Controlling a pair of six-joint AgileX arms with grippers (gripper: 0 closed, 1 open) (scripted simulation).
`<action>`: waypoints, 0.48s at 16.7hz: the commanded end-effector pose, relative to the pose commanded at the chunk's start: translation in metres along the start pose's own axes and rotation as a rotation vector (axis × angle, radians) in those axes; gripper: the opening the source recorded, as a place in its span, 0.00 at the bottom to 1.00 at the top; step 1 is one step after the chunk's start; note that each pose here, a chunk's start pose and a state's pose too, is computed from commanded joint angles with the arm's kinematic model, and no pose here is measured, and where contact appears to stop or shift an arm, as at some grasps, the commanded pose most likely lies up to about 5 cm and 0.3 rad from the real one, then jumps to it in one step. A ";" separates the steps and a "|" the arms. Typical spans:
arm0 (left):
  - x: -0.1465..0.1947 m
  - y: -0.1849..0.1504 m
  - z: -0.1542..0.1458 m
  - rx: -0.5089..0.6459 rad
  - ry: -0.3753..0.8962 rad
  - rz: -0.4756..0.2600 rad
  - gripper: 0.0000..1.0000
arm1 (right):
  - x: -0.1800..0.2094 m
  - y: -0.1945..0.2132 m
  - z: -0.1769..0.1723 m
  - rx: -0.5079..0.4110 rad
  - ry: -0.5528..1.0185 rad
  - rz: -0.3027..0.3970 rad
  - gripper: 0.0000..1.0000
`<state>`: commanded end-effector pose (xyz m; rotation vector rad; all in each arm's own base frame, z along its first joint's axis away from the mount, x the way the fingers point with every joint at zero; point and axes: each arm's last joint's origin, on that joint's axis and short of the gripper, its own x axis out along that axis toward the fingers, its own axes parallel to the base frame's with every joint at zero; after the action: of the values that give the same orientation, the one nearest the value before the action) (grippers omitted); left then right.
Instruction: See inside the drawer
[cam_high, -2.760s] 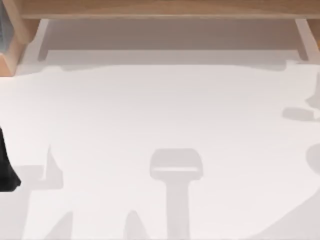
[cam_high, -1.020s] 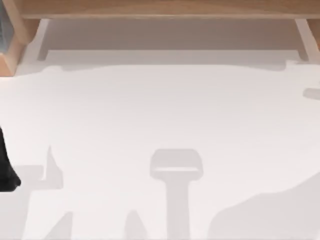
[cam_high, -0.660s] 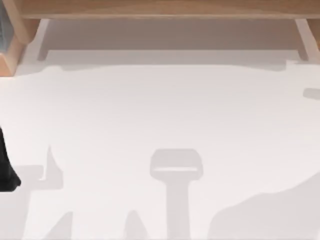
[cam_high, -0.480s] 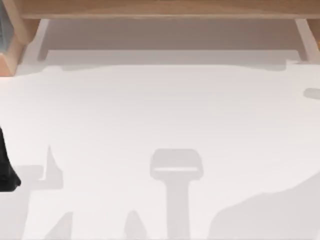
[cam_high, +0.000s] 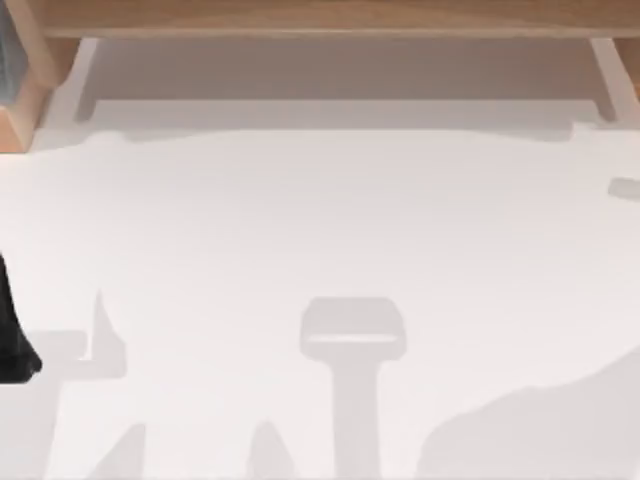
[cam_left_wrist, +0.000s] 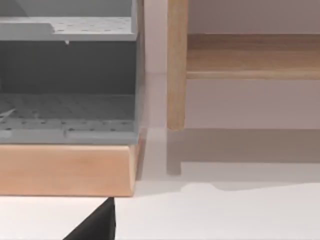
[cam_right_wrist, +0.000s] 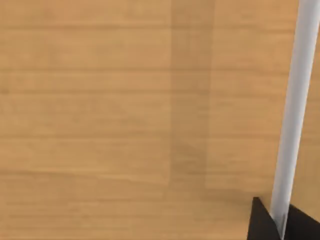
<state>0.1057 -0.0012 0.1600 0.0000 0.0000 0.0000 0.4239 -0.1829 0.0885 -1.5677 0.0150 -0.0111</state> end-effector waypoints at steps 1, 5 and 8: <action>0.000 0.000 0.000 0.000 0.000 0.000 1.00 | -0.005 0.000 -0.001 0.000 0.002 0.000 0.00; 0.000 0.000 0.000 0.000 0.000 0.000 1.00 | -0.034 0.001 -0.001 0.003 0.001 0.003 0.00; 0.000 0.000 0.000 0.000 0.000 0.000 1.00 | -0.054 0.001 0.000 0.002 -0.002 0.003 0.00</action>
<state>0.1057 -0.0012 0.1600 0.0000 0.0000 0.0000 0.3700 -0.1820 0.0877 -1.5653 0.0157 -0.0075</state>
